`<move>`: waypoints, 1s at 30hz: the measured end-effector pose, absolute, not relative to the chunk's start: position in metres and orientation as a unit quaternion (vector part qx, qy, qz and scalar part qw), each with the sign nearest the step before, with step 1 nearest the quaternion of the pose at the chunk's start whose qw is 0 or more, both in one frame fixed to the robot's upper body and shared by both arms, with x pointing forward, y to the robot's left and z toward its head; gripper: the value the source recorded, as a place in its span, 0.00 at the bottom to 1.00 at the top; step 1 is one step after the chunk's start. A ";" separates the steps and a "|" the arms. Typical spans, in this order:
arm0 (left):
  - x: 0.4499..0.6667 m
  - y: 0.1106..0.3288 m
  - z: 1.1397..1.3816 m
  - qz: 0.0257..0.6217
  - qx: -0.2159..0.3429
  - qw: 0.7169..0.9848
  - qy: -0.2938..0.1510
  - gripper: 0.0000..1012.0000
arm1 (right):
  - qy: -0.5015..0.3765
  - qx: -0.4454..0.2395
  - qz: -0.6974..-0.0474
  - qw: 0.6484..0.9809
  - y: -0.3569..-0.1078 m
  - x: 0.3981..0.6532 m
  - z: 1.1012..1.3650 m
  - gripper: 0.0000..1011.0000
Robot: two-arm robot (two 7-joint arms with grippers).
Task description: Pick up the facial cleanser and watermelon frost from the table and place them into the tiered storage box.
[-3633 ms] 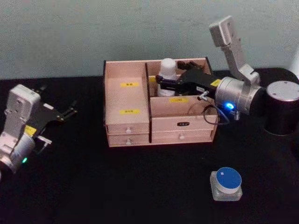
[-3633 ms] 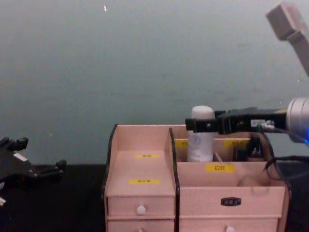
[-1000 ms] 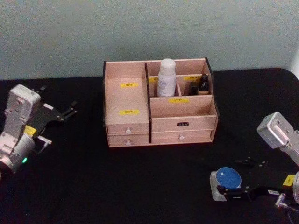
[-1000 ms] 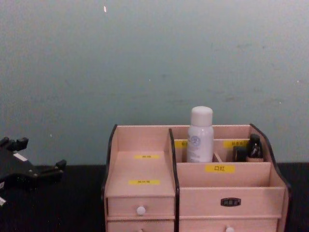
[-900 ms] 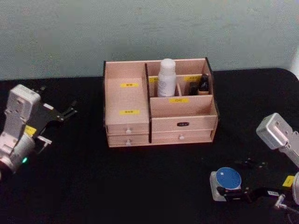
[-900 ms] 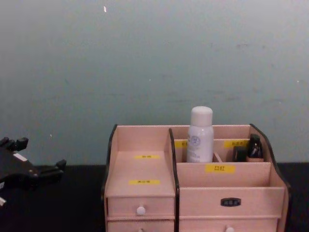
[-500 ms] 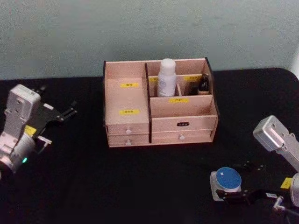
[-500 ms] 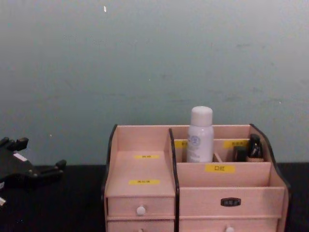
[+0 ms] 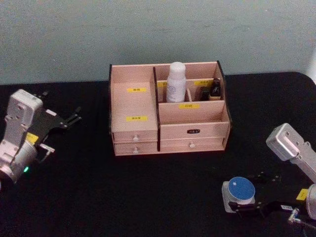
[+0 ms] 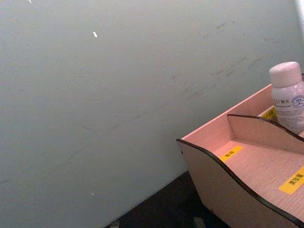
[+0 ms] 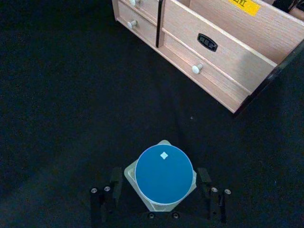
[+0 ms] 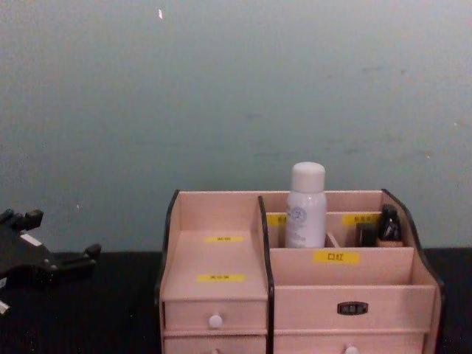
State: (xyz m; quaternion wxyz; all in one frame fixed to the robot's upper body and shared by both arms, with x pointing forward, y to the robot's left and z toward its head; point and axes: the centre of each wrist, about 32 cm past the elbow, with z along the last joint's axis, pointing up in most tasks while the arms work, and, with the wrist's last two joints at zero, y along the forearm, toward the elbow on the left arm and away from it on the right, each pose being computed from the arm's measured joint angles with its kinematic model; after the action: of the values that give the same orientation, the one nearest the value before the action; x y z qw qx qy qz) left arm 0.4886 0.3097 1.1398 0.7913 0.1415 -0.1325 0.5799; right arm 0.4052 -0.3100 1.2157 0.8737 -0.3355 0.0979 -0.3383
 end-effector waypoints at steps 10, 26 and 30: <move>0.489 0.310 1.140 0.580 0.141 0.791 -0.132 0.99 | 0.097 -0.334 -0.339 0.874 -0.310 0.405 1.216 0.89; 0.489 0.310 1.140 0.580 0.141 0.791 -0.132 0.99 | 0.097 -0.333 -0.338 0.875 -0.310 0.405 1.216 0.72; 0.489 0.310 1.140 0.580 0.141 0.791 -0.132 0.99 | 0.097 -0.333 -0.338 0.875 -0.310 0.405 1.216 0.72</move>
State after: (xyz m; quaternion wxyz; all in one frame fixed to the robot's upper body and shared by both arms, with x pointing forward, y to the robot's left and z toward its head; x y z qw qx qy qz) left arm 0.4886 0.3097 1.1398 0.7913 0.1415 -0.1325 0.5799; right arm 0.4051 -0.3104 1.2160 0.8749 -0.3327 0.0971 -0.3384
